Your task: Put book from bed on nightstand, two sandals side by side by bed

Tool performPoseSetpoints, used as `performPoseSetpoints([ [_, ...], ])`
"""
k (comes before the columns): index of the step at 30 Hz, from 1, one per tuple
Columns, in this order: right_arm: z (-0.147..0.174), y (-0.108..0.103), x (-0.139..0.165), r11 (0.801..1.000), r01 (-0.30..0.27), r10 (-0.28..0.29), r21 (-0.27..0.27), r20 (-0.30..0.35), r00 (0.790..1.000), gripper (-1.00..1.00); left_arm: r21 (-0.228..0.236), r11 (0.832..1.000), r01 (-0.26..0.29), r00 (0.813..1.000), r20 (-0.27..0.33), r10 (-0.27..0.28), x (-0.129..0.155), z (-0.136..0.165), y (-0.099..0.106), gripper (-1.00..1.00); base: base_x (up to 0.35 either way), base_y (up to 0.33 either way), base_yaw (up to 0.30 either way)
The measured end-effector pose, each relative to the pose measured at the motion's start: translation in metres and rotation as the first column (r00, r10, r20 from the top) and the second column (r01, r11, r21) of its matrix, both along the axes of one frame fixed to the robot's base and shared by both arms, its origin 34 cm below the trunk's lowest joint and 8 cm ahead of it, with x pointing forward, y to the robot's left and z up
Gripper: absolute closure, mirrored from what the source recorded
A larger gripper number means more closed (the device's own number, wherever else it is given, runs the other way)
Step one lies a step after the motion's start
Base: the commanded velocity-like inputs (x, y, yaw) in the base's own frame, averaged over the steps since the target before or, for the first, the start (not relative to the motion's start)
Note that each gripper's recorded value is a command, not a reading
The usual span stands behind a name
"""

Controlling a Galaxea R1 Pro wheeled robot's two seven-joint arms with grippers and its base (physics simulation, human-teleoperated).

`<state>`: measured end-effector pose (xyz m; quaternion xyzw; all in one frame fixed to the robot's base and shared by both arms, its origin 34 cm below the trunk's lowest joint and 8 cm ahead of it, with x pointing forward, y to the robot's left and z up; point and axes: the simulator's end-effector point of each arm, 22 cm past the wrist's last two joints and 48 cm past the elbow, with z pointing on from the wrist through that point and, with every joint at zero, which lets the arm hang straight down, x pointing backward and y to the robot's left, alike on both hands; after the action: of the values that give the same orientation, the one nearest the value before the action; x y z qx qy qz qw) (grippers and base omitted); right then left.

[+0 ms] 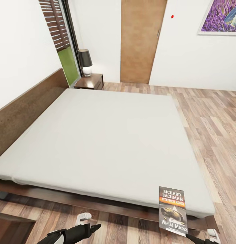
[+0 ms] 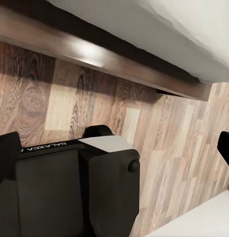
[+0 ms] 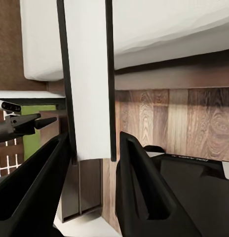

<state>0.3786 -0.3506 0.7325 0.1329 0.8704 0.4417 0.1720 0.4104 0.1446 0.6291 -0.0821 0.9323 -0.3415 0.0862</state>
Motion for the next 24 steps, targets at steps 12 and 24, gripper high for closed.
performPoseSetpoints([
  [12, 0.005, 0.000, 0.005, 1.000, 0.000, 0.000, 0.001, 0.020, 1.000, 1.00, 0.000, 1.000, 0.000, 1.000, 0.019, 0.000, 0.007, 0.006, 0.000, -1.00, 0.000, 0.000, 0.000],
  [24, 0.011, 0.000, 0.010, 1.000, 0.000, 0.000, 0.001, 0.039, 0.999, 1.00, 0.000, 1.000, 0.000, 0.999, 0.038, 0.000, 0.014, 0.012, 0.000, -1.00, 0.000, 0.000, 0.000],
])
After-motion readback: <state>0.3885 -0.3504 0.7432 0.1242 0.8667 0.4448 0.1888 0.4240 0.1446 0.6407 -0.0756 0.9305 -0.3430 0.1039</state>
